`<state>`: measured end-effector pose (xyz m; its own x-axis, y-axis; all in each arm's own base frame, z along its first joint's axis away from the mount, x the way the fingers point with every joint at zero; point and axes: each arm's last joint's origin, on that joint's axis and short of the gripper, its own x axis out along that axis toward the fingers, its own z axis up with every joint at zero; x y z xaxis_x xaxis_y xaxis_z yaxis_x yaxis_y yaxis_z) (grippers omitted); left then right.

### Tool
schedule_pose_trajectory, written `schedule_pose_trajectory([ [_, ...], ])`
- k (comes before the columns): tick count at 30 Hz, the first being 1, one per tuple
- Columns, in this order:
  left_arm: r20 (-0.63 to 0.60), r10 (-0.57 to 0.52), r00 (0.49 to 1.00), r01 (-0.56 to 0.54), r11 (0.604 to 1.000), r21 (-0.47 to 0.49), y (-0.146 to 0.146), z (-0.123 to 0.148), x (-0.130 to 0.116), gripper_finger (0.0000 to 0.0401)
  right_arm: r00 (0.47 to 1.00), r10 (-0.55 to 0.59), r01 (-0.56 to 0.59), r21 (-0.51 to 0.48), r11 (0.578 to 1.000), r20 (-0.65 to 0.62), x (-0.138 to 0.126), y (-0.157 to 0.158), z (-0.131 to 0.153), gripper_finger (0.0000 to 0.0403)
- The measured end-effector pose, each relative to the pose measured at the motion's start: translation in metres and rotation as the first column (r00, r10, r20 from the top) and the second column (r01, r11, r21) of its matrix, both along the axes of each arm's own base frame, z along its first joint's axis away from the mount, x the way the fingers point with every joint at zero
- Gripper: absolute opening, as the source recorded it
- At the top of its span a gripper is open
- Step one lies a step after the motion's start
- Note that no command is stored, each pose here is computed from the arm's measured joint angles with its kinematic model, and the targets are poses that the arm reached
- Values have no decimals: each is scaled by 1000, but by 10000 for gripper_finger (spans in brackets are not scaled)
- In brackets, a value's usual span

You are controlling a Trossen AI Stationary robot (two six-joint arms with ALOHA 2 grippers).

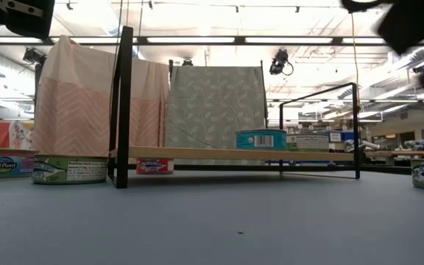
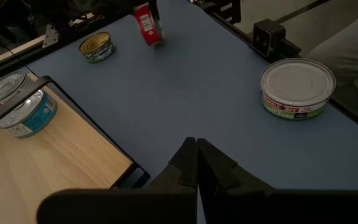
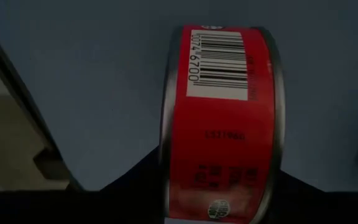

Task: Stack canned seafood by type on shelf
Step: Put the red tuna can on the shelf

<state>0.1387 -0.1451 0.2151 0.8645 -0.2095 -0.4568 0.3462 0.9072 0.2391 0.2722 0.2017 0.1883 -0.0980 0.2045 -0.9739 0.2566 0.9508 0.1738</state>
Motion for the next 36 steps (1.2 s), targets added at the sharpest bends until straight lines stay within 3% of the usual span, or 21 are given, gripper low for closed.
schedule_pose_trajectory([
  [7,0,0,1000,0,1000,0,0,0,0,4,989,73,-59,-110,992,126,24,-18,31,142],
  [11,0,0,1000,0,1000,0,0,0,0,4,967,147,-97,-234,968,207,38,-33,50,142],
  [19,8,0,1000,0,1000,-10,-1,1,0,4,912,326,-157,-519,840,251,58,-67,64,146],
  [28,11,-1,1000,2,1000,-10,-1,1,1,4,860,432,-118,-718,685,271,75,-85,69,142],
  [30,11,-2,1000,2,1000,-9,-1,1,0,4,836,456,-93,-740,666,306,83,-85,68,142],
  [36,11,-2,1000,2,1000,-9,-1,1,0,4,778,511,-88,-742,664,365,108,-84,54,142],
])
